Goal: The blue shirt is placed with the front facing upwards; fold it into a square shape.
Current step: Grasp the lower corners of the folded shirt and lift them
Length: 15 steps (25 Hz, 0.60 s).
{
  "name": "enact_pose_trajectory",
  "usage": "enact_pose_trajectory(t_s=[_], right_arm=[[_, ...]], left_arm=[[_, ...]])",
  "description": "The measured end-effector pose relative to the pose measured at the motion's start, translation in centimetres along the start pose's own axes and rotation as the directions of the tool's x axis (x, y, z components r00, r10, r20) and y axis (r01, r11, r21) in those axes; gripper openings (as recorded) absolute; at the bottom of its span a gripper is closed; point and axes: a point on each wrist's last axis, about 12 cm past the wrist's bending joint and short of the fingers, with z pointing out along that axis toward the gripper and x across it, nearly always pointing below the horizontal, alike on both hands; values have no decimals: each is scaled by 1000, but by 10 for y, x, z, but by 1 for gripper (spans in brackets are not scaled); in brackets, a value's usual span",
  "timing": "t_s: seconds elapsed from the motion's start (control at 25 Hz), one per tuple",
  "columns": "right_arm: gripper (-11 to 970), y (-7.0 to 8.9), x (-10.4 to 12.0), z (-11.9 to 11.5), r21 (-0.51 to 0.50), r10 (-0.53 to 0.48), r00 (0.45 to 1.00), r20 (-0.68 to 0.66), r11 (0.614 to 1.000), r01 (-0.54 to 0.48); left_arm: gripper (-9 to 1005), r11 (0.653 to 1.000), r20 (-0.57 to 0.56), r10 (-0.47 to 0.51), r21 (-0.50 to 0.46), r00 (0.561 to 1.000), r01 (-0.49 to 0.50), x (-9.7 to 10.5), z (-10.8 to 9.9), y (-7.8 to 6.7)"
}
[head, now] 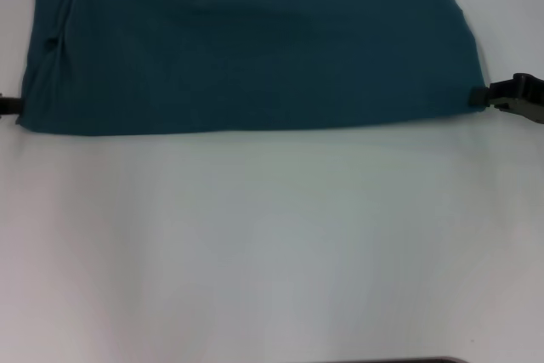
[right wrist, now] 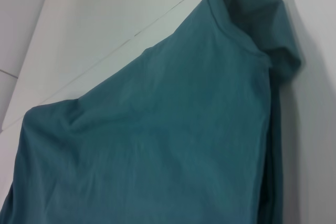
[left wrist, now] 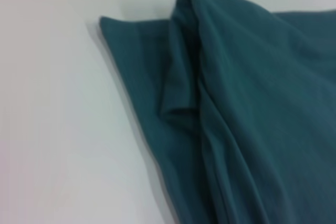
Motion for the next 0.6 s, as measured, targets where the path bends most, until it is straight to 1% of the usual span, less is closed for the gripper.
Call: enact_pose_trajectory(t_s=[0.12,0.28,0.48,0.6], right_arm=[[13,0,0,0,-1,0,1000,0,1000,0],[13,0,0,0,-1,0,1000,0,1000,0],[13,1,-2,0,-3,-6,1000,1,1000,6],[13,2,-3,1,-3,-8,1000,1,1000,8]], left_arm=[[53,1000,23,-18,-8,1000,19,-2,-4,1],[60,1000,9,-14,15,1000,14,-6,-5,-3],[178,1000,-11,9,27,1000,-9,-9,0,-8],[296,1000,-9,12,26,1000,-11,-10,1,-9]])
